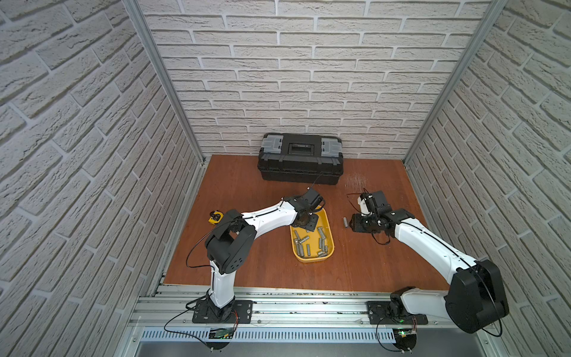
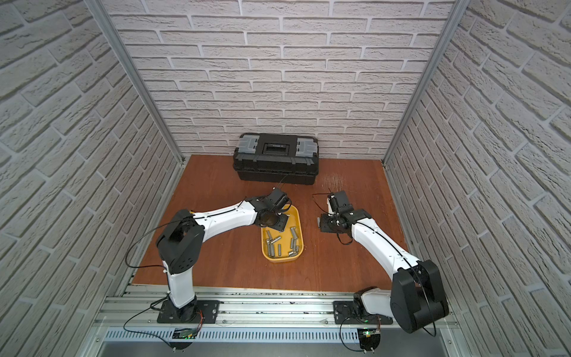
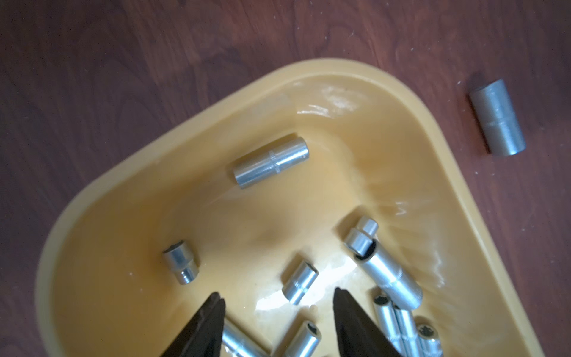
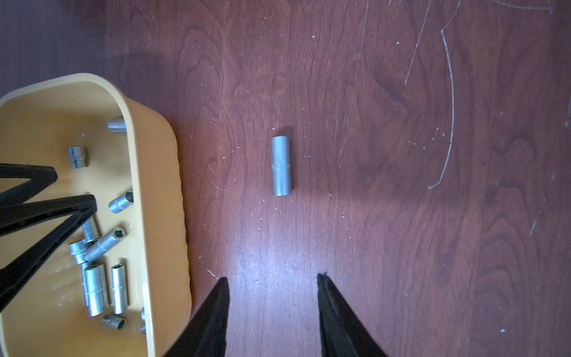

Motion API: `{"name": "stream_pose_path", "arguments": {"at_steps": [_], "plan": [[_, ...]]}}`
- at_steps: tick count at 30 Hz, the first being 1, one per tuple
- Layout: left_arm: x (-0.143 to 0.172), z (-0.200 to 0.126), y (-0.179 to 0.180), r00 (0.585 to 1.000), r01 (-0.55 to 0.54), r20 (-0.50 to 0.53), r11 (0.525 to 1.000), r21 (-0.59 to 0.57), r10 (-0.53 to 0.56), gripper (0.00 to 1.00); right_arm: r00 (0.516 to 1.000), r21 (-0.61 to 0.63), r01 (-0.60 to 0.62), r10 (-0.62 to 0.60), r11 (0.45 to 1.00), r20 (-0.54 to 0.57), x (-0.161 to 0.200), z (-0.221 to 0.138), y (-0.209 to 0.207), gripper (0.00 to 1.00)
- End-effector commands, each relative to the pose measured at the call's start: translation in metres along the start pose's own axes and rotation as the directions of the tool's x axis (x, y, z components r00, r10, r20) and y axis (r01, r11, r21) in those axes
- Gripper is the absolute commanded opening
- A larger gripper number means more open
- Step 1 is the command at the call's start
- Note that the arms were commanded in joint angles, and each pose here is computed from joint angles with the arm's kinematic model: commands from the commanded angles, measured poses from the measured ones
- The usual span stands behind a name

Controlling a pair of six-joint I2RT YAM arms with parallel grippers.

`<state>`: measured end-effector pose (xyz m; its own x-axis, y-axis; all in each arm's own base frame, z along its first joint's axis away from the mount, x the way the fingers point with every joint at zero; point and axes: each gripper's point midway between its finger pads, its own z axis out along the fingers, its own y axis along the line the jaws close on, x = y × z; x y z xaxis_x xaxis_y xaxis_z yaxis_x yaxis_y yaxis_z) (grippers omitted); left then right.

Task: Take out the socket from the storage box
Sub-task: Pick up the socket head from the storage box.

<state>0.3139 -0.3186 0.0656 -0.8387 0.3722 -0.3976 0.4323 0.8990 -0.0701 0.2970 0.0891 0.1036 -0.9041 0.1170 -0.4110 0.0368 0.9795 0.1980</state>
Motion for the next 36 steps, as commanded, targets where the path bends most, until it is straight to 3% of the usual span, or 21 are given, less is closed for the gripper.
{"name": "stream_pose_path", "arguments": {"at_steps": [1,19,30,36], "plan": [[0.005,0.006,-0.006,0.998,-0.044,-0.041,0.999,0.006,0.044,0.58,1.0,-0.016,-0.003,0.003,1.0,0.016,-0.004,0.002,0.005,0.48],[0.028,0.037,-0.014,0.986,-0.072,-0.147,0.997,0.025,0.075,0.39,1.0,-0.019,-0.008,0.008,1.0,0.007,-0.002,0.005,0.005,0.48],[0.031,0.041,-0.015,0.988,-0.044,-0.148,0.999,0.032,0.048,0.18,1.0,-0.016,-0.009,0.009,1.0,0.001,0.0,0.008,0.004,0.48],[0.012,0.021,-0.017,0.998,-0.02,-0.063,0.999,0.038,0.022,0.14,1.0,-0.012,-0.004,0.004,1.0,-0.002,0.0,0.009,0.004,0.48]]}}
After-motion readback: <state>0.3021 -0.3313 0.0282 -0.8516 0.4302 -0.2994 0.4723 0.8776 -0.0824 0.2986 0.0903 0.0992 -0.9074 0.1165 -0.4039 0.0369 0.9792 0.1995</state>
